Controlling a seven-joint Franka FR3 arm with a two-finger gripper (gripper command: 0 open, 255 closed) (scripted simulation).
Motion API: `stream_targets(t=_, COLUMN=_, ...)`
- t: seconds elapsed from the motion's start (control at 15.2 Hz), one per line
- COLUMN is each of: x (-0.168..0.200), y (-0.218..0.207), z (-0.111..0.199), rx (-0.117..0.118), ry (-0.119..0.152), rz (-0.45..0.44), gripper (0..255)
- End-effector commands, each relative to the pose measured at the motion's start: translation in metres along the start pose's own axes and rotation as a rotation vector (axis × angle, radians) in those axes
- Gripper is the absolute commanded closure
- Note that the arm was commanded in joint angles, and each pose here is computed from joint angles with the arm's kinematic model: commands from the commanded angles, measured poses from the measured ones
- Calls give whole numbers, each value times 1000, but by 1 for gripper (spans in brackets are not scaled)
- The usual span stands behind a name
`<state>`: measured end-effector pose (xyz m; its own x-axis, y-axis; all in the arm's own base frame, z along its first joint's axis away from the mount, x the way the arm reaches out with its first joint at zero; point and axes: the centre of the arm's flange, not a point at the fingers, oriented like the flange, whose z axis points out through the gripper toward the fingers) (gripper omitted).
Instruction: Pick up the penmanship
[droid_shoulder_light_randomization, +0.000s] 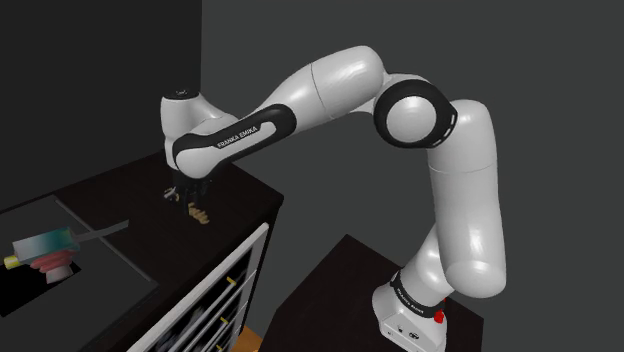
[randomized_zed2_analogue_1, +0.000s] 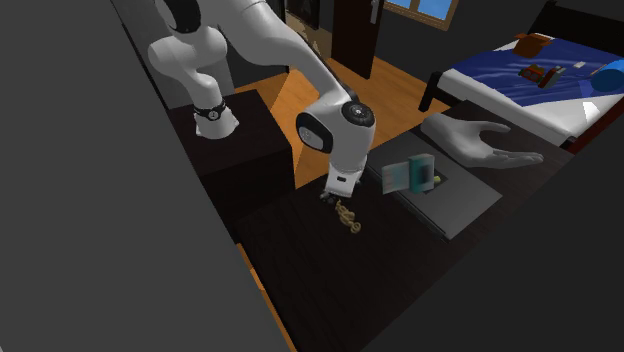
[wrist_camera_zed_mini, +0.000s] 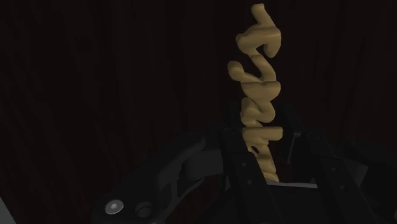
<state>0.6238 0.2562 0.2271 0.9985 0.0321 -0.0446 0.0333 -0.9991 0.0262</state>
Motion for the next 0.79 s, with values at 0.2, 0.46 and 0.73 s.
stream_targets(t=0.2, x=-2, y=0, z=-27, rx=0, ry=0, rz=0, gripper=255)
stream_targets(t=0.46, x=-2, y=1, z=-48, rx=0, ry=0, rz=0, gripper=255)
stream_targets(t=0.73, x=-3, y=1, z=-65, rx=0, ry=0, rz=0, gripper=255)
